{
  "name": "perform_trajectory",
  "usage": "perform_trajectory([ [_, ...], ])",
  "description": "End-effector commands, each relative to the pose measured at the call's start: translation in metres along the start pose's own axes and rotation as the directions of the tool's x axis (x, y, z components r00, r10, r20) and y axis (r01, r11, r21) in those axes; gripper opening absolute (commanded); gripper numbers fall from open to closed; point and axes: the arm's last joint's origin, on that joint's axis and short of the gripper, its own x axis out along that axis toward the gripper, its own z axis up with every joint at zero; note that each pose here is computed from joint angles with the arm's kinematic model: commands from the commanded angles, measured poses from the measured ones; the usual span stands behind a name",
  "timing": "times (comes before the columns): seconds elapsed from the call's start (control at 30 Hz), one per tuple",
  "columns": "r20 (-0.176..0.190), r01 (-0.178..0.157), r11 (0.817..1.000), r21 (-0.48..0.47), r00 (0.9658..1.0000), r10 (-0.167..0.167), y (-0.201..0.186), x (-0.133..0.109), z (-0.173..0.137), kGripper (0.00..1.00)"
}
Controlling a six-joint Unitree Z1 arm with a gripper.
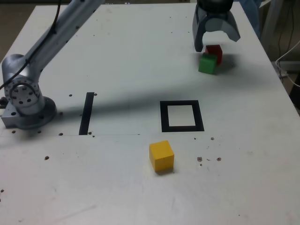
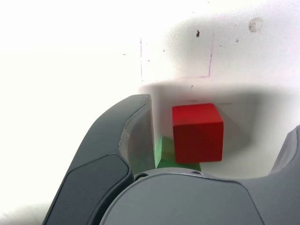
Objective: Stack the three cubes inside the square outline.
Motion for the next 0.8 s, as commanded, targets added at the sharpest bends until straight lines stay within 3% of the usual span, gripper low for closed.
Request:
perform_trajectory([
  [0.0,0.003,-0.002,1.0,-0.002,1.0,0.002,0.0,0.005,0.004,0.96],
  [0.77,-0.007,0.006,1.0,-0.012,1.0,-0.006,0.006,0.022,0.008,0.82],
])
